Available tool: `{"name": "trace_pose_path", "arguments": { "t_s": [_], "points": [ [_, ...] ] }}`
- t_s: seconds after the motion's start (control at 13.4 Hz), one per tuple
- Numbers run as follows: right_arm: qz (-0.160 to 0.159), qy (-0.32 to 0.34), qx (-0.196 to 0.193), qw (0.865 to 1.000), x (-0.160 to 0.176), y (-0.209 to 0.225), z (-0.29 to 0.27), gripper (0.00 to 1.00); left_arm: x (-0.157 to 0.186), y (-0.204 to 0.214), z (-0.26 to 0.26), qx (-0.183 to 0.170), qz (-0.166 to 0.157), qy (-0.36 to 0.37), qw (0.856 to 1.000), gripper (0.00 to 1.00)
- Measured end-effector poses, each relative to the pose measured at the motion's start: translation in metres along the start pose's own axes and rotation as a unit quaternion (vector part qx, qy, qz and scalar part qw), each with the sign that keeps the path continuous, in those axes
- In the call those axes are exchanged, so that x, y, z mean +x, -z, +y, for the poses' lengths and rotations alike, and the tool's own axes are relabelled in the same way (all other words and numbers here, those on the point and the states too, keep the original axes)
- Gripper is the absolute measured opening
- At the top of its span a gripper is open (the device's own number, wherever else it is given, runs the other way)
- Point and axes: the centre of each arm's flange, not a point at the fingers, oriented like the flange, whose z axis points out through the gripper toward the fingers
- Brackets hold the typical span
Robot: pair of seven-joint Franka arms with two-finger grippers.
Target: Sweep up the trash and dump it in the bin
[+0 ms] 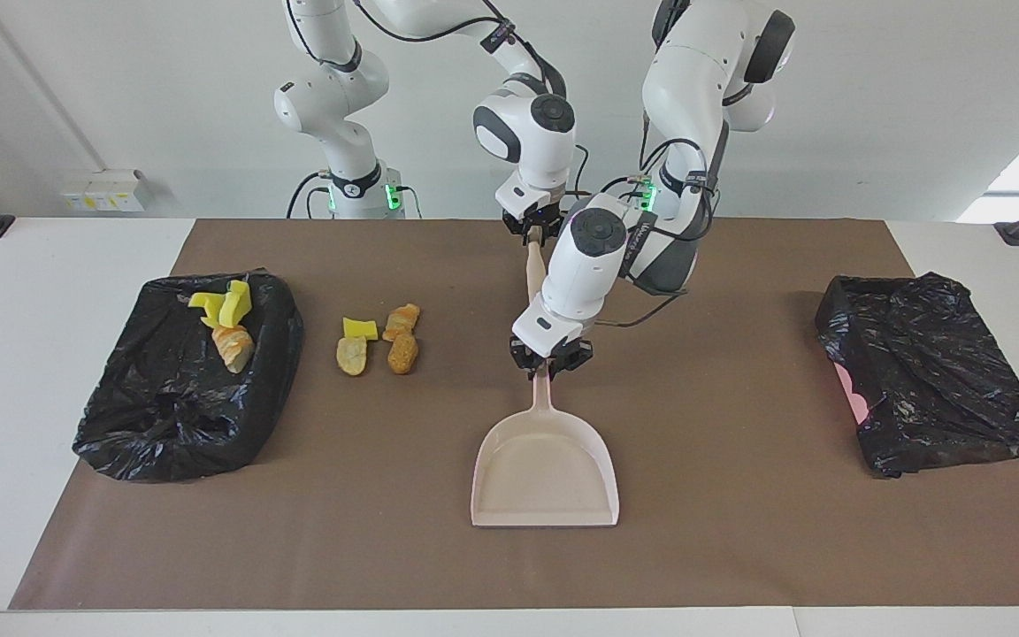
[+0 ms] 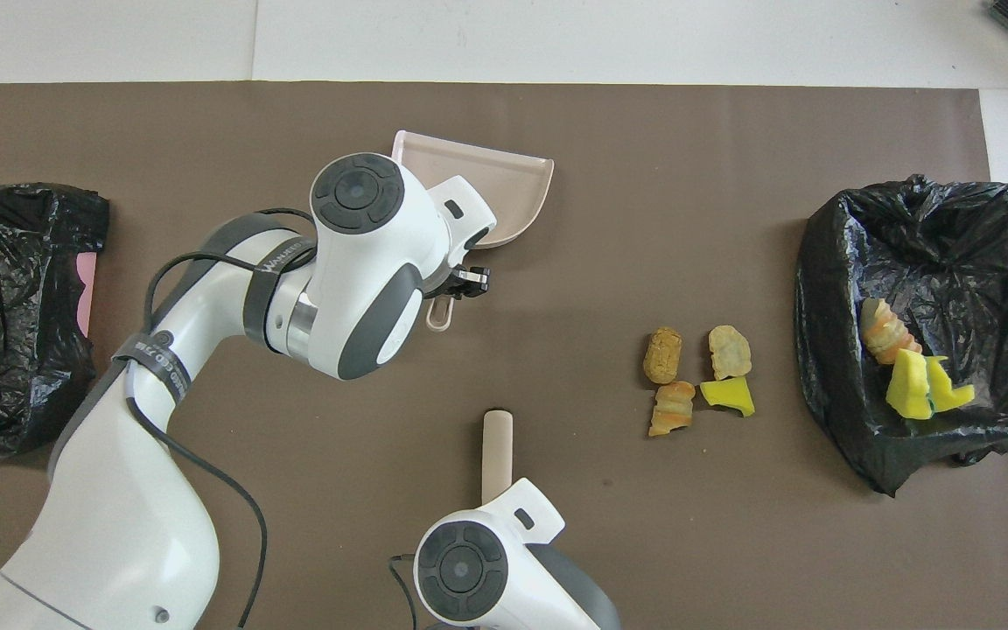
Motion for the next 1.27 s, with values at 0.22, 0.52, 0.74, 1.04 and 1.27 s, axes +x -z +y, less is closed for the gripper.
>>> {"name": "trace_pose_path", "arguments": {
  "t_s": [0.22, 0.52, 0.74, 1.04, 1.27],
  "points": [
    [-0.013, -0.007, -0.01, 1.0, 0.022, 0.034, 0.038, 0.26, 0.003, 0.03, -0.045, 0.004, -0.006, -0.07, 0.998, 0.31],
    [-0.027, -0.017, -0.007, 0.999, 0.057, 0.093, 0.121, 0.26, 0.001, 0.053, -0.098, 0.008, -0.025, -0.184, 0.983, 0.31],
    [-0.018, -0.024, 0.001, 1.0, 0.094, 0.116, 0.172, 0.26, -0.01, 0.066, -0.119, 0.021, -0.053, -0.29, 0.955, 0.31],
    [0.005, -0.016, -0.017, 1.0, 0.144, 0.109, 0.234, 0.26, -0.044, 0.044, -0.118, 0.021, -0.098, -0.388, 0.916, 0.31],
    [0.01, 0.007, -0.027, 1.0, 0.175, 0.1, 0.283, 0.26, -0.089, 0.025, -0.105, 0.015, -0.125, -0.434, 0.892, 0.31]
  ]
}}
